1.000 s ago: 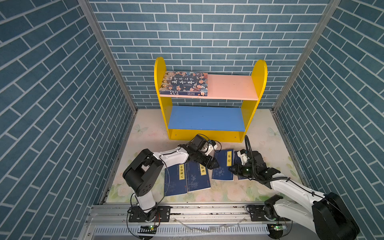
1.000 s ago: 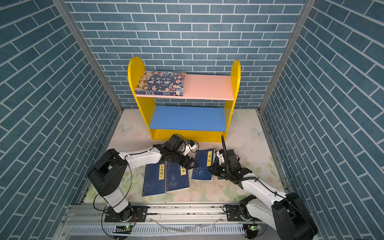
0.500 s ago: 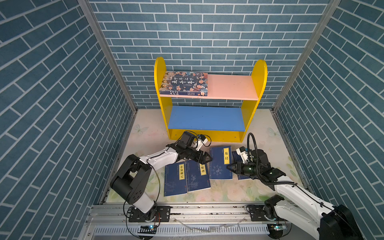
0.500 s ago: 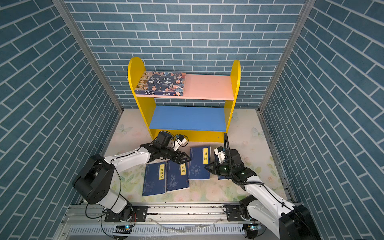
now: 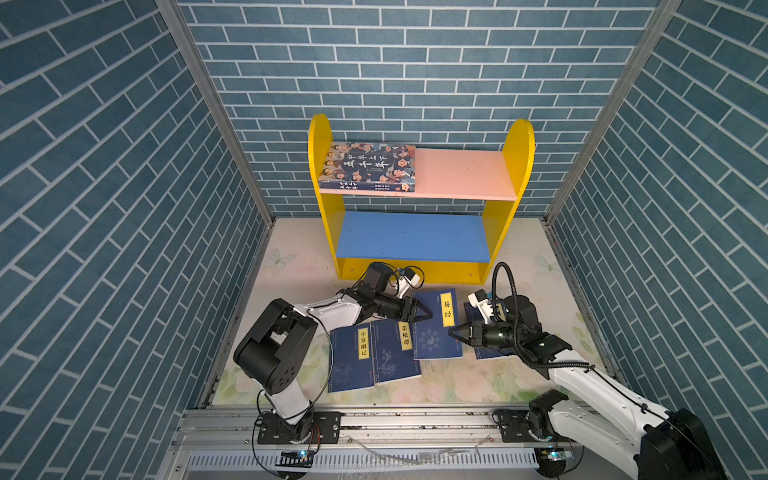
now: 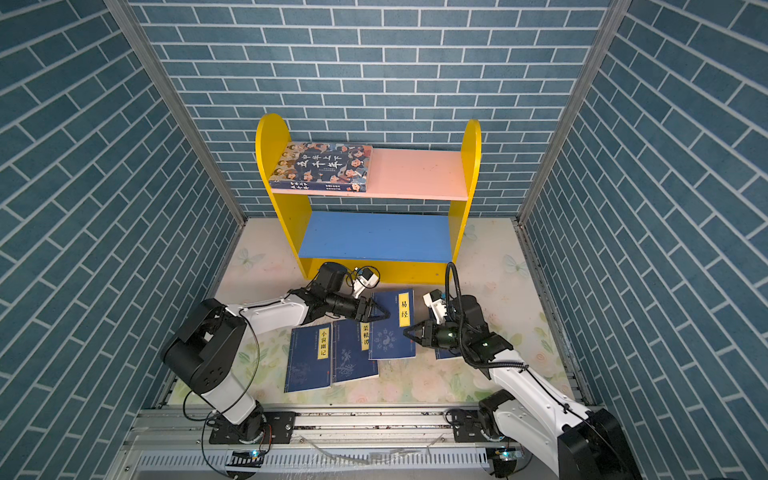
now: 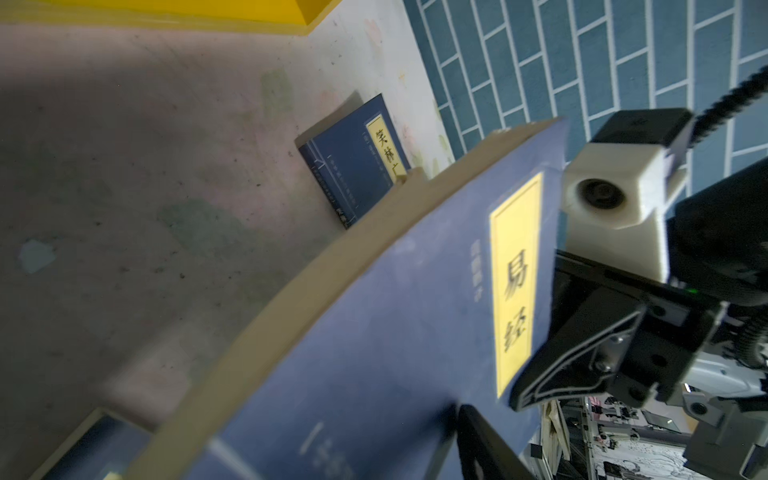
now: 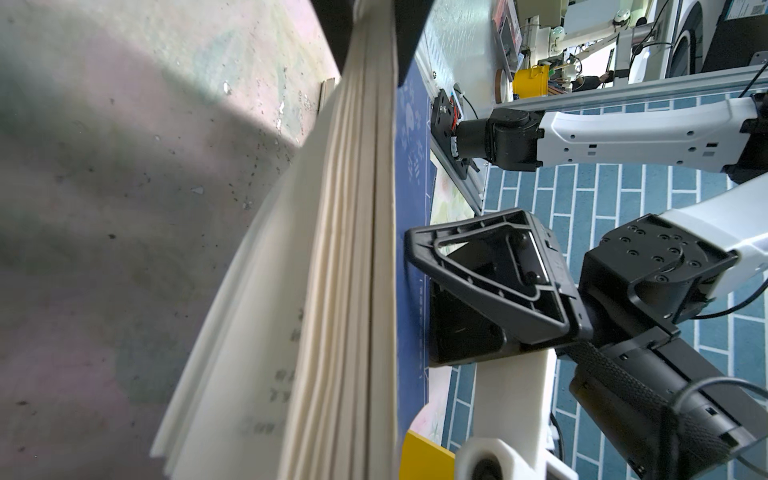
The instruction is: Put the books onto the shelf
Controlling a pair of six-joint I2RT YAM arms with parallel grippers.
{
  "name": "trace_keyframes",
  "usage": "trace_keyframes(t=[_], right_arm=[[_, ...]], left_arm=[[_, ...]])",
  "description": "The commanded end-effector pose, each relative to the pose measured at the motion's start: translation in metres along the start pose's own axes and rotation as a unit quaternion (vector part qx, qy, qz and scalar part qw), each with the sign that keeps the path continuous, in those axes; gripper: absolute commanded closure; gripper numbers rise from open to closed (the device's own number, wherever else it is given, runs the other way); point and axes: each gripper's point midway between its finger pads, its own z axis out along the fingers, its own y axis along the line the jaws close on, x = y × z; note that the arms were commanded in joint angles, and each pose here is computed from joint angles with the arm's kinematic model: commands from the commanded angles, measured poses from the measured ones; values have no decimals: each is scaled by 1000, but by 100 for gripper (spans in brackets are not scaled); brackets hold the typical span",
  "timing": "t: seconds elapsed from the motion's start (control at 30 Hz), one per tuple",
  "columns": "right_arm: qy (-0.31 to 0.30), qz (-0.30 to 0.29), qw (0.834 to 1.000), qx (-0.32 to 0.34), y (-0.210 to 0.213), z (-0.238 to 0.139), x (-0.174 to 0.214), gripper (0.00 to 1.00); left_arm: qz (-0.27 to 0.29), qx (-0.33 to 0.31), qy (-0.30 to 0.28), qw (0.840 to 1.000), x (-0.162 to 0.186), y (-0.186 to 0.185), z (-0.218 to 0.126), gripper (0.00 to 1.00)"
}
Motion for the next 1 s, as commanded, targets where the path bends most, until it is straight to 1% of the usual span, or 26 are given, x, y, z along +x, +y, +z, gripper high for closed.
trace_keyframes(t=[0.0, 0.07, 0.13, 0.17, 0.2, 0.23, 0.37, 0.47, 0.53, 0.63, 0.77, 0.83, 0.97], right_arm=[[-4, -23, 999, -39, 22, 0, -12, 99], [1, -19, 999, -37, 18, 2, -11, 98], [4, -16, 999, -34, 15, 5, -10, 94], [3, -14, 999, -32, 14, 5, -12, 89], [4, -13, 999, -31, 13, 6, -11, 81], [5, -11, 1000, -29, 11, 7, -12, 72], [-8, -2, 1000, -5, 3, 7, -15, 47], [-25, 3, 1000, 8, 1, 3, -18, 35], [-43, 5, 999, 9, 3, -2, -21, 29], [-75, 7, 997, 5, 9, -11, -25, 22], [-127, 19, 991, -44, 25, -22, -34, 15], [-137, 30, 988, -65, 30, -25, -34, 14], [-143, 37, 985, -87, 38, -25, -37, 11]], left_arm=[[7, 36, -13, 999, -13, -23, -5, 55], [9, 43, -19, 999, -16, -31, -9, 72], [8, 45, -23, 999, -17, -35, -12, 87], [6, 42, -25, 999, -16, -35, -13, 93], [5, 40, -27, 999, -16, -35, -14, 98], [7, 38, -28, 999, -15, -36, -16, 100], [16, 25, -29, 999, -11, -34, -20, 100], [25, 11, -39, 999, -15, -34, -27, 100], [20, 14, -64, 998, -23, -34, -36, 100], [-1, 15, -113, 993, -41, -32, -57, 100], [-22, 20, -161, 987, -60, -32, -83, 100], [-17, 33, -189, 981, -70, -39, -96, 100], [-10, 43, -216, 975, -82, -49, -114, 100]])
